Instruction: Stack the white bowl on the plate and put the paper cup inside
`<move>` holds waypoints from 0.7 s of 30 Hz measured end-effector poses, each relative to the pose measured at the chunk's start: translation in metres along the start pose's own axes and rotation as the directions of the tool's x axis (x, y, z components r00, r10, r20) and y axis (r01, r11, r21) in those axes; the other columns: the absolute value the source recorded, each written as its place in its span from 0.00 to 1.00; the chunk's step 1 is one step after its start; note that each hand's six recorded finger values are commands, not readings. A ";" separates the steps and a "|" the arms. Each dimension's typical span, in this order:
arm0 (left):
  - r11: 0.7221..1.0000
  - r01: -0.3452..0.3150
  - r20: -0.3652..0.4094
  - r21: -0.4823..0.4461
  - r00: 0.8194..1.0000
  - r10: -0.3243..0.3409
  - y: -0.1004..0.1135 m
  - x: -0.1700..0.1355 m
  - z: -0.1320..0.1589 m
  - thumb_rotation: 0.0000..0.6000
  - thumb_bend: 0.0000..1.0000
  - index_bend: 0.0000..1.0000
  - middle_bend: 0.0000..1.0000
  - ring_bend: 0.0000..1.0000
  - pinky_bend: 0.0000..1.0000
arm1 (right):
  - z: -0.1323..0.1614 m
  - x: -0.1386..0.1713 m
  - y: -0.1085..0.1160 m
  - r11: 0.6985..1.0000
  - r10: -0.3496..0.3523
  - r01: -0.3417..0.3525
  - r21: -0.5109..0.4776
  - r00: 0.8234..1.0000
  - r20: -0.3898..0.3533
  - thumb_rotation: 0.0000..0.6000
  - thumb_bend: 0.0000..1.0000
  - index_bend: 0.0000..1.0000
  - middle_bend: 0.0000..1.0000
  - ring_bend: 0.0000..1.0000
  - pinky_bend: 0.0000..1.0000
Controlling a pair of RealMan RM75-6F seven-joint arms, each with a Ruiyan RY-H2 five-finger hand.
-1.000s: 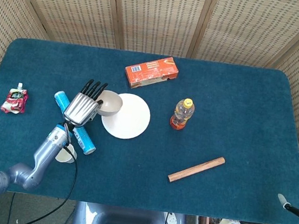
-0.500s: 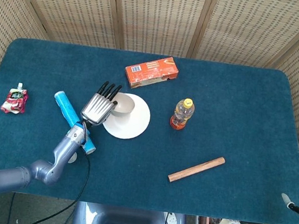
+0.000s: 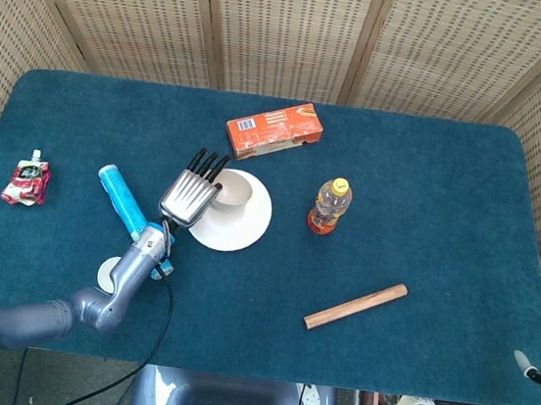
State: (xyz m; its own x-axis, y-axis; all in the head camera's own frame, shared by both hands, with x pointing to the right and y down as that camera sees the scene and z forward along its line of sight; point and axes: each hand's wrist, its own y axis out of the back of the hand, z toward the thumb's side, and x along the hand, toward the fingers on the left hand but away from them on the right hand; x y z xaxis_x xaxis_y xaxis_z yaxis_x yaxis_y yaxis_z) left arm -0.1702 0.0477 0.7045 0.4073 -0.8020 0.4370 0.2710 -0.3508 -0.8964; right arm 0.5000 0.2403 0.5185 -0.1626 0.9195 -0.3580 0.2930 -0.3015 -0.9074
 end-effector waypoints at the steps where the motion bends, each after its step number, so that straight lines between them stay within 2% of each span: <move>1: 1.000 0.000 0.002 0.005 1.000 0.000 0.000 0.001 0.001 1.00 0.48 0.64 0.00 0.00 0.00 | -0.001 0.000 0.000 1.000 0.000 0.000 -0.001 1.000 0.001 1.00 0.17 0.00 0.00 0.00 0.00; 17: 0.999 0.022 0.007 0.027 1.000 -0.022 -0.008 0.011 0.014 1.00 0.48 0.64 0.00 0.00 0.00 | -0.008 -0.001 0.003 1.000 -0.004 0.004 -0.020 1.000 0.019 1.00 0.17 0.00 0.00 0.00 0.00; 19: 0.999 0.026 0.004 0.031 1.000 -0.026 -0.010 0.012 0.014 1.00 0.47 0.62 0.00 0.00 0.00 | -0.009 -0.001 0.003 1.000 -0.003 0.004 -0.020 1.000 0.020 1.00 0.17 0.00 0.00 0.00 0.00; 21: 0.999 0.030 -0.002 0.028 1.000 -0.030 -0.012 0.013 0.013 1.00 0.43 0.56 0.00 0.00 0.00 | -0.009 -0.001 0.002 1.000 -0.002 0.002 -0.020 1.000 0.021 1.00 0.17 0.00 0.00 0.00 0.00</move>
State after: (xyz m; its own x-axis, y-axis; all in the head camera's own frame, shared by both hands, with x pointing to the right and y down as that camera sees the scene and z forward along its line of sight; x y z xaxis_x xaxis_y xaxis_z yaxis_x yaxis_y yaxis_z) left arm -0.1566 0.0480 0.7219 0.3976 -0.7918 0.4636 0.3076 -0.3610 -0.8804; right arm 0.5093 0.2410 0.5188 -0.1830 0.9145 -0.3608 0.3116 -0.2941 -0.9036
